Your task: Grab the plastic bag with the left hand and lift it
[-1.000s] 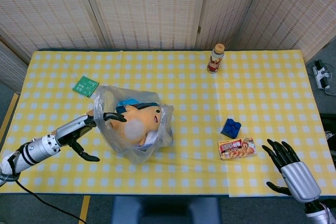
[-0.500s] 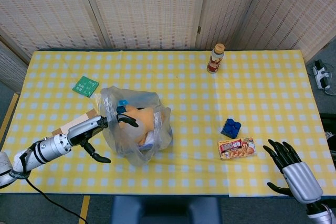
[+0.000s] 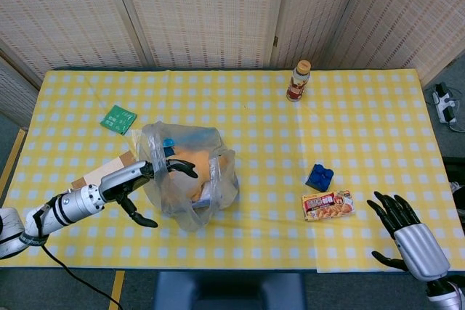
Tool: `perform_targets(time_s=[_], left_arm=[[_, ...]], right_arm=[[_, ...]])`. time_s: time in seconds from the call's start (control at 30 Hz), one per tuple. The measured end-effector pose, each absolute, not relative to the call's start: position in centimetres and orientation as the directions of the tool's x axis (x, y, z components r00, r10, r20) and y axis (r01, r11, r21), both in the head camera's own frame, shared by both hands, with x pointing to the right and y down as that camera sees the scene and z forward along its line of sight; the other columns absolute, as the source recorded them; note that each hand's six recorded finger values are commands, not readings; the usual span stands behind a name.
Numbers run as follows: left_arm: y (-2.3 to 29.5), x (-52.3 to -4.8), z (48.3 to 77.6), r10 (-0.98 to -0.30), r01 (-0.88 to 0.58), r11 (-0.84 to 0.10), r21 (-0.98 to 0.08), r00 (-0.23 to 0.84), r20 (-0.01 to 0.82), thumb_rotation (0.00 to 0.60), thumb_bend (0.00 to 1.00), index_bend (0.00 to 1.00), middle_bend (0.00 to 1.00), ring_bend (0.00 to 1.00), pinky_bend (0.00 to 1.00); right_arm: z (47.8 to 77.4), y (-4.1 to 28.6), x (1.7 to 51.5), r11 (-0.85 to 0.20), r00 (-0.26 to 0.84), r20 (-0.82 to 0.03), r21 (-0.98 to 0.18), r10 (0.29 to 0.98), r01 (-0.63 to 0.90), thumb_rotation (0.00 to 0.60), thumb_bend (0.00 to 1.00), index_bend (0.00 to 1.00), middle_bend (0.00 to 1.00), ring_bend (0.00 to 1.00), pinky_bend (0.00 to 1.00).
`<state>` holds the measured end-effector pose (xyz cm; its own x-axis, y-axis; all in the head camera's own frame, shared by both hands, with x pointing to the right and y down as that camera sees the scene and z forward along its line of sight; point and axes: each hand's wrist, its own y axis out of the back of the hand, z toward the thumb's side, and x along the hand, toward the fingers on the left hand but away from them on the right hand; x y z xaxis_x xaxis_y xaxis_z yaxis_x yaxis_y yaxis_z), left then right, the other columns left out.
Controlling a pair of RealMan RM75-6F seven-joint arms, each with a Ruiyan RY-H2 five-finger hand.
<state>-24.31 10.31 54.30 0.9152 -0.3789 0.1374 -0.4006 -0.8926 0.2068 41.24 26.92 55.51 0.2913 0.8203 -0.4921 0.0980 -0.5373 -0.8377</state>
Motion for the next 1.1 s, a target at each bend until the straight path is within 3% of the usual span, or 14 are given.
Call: perform_targets(time_s=[1.1], left_arm=[[11.9, -22.1, 54.7, -0.285, -0.317, -0.926, 0.205, 0.943, 0.171, 0.600, 0.09, 0.17, 0.22, 0.12, 0.13]], right_arm=[[55.2, 26.9, 41.5, -0.532, 0.288, -0.486, -0.840, 0.825, 0.105, 0.600, 0.00, 0.00, 0.00, 0.00, 0.00]])
